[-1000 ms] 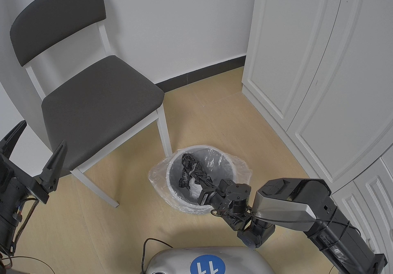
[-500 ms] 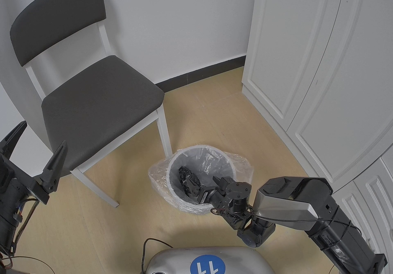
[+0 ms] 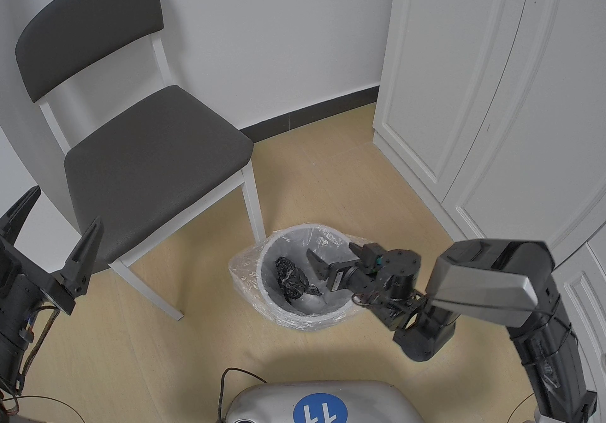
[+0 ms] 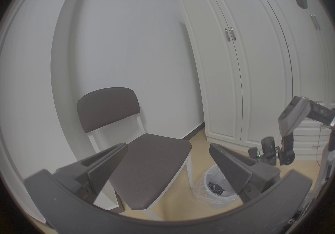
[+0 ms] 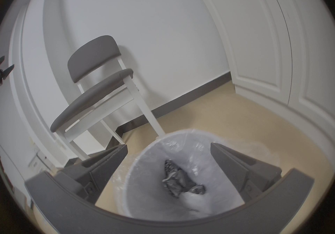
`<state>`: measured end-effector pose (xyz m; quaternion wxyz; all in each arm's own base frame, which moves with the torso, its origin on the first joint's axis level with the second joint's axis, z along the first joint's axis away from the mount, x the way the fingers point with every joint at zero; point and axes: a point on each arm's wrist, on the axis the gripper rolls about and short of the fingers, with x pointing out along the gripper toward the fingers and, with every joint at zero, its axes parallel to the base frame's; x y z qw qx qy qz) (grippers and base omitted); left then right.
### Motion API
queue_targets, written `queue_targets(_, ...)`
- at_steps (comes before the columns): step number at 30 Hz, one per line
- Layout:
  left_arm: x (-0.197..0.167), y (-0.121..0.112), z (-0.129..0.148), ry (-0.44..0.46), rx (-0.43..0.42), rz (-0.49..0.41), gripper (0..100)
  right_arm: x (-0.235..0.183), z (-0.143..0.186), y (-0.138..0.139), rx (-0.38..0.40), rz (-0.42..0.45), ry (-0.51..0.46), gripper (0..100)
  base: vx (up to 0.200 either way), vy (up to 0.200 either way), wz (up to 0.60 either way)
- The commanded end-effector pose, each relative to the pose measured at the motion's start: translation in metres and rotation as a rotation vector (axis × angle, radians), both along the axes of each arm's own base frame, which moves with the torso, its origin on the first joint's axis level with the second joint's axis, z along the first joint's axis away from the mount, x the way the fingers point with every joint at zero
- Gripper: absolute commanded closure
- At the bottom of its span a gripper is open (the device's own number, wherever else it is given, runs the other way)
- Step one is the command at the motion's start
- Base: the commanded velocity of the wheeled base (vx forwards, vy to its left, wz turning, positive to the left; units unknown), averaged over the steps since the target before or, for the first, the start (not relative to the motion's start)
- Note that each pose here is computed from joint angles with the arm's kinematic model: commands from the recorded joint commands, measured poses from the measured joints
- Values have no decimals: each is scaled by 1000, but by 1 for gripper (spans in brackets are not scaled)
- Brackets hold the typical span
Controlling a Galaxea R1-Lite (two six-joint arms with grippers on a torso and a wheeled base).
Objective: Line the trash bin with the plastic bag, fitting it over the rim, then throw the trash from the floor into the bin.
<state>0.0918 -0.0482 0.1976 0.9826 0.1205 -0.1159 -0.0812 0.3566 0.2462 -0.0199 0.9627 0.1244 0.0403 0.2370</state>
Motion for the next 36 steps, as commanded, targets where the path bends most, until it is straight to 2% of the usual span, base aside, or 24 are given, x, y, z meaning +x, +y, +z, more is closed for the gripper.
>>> queue_targets(1, -1, 0, 0, -4, -1, 1, 0, 16, 45, -78, -91, -27, -92, 0, 0, 0, 0)
queue_targets(3, -1, 0, 0, -4, -1, 1, 0, 21, 47, -93, -98, -31, -91, 0, 0, 0, 0)
queue_targets(6, -1, 0, 0, -4, -1, 1, 0, 30, 36, -115, -144, -45, -20, 0, 0, 0, 0)
queue_targets(12, -1, 0, 0, -4, -1, 1, 0, 36, 15, -128, -175, -41, 36, 0, 0, 0, 0)
queue_targets(14, 0, 0, 0, -1, 0, 1, 0, 36, 8, -133, -205, -45, 63, 0, 0, 0, 0)
queue_targets(18, 0, 0, 0, -1, 0, 1, 0, 37, -8, -145, -313, -49, 162, 0, 0, 0, 0)
queue_targets(22, 0, 0, 0, -1, 0, 1, 0, 40, -26, -143, -342, -34, 251, 0, 0, 0, 0)
queue_targets(24, 0, 0, 0, 0, 1, 1, 0, 46, -34, -142, -341, -36, 255, 0, 0, 0, 0)
queue_targets(26, 0, 0, 0, 0, 1, 1, 0, 46, -34, -142, -341, -36, 255, 0, 0, 0, 0)
queue_targets(27, -1, 1, 0, -4, 0, 1, 0, 51, -35, -142, -337, -33, 304, 0, 0, 0, 0)
queue_targets(32, 0, 4, 1, -11, 22, 40, 0, 75, -36, -129, -325, -39, 407, 0, 0, 0, 0)
queue_targets(36, 2, 6, 1, -20, 35, 66, 0, 95, -38, -125, -330, -56, 428, 0, 0, 0, 0)
